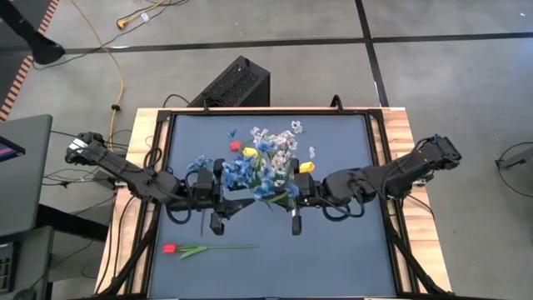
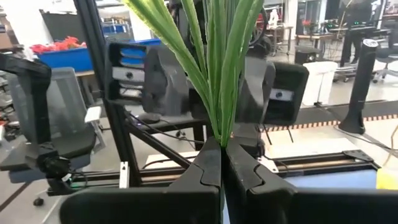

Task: Sort flowers into vase by color
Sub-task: Put the bottom blue flowers into the purple vase

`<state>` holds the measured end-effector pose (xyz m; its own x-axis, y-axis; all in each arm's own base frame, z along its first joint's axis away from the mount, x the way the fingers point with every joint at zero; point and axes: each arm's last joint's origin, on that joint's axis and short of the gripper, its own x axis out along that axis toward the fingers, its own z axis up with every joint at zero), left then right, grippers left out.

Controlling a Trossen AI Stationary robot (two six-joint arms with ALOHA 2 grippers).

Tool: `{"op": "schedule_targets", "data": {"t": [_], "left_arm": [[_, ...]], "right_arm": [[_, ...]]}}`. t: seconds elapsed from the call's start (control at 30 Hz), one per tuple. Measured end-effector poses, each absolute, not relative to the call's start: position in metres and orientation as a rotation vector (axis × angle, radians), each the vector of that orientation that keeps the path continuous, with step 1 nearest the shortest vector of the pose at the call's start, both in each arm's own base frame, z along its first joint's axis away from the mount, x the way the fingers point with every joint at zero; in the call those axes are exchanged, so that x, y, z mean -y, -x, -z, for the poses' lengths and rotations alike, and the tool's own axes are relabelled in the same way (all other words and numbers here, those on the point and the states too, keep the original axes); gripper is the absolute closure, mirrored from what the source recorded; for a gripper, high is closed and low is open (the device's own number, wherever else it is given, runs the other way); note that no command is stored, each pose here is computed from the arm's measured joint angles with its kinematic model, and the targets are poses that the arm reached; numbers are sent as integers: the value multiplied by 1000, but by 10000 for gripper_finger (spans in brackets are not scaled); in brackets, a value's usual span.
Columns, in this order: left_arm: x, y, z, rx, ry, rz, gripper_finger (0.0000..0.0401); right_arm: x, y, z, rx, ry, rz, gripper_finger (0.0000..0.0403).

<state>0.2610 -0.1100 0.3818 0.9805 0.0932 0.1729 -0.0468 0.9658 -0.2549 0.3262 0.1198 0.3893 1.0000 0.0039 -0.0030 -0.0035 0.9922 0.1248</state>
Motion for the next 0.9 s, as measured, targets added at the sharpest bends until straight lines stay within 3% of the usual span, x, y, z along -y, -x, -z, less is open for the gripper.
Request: {"op": "schedule_targets", "data": {"t": [0.27, 0.7, 0.9], "left_arm": [[108, -266, -378, 168, 258, -54, 214], [109, -265, -376, 143, 250, -53, 215], [108, -265, -377, 149, 253, -53, 253]], "right_arm": [[-118, -351, -368, -17, -125, -11, 379], [-118, -351, -374, 45, -148, -14, 378], [-118, -351, -375, 50, -153, -14, 378]]}}
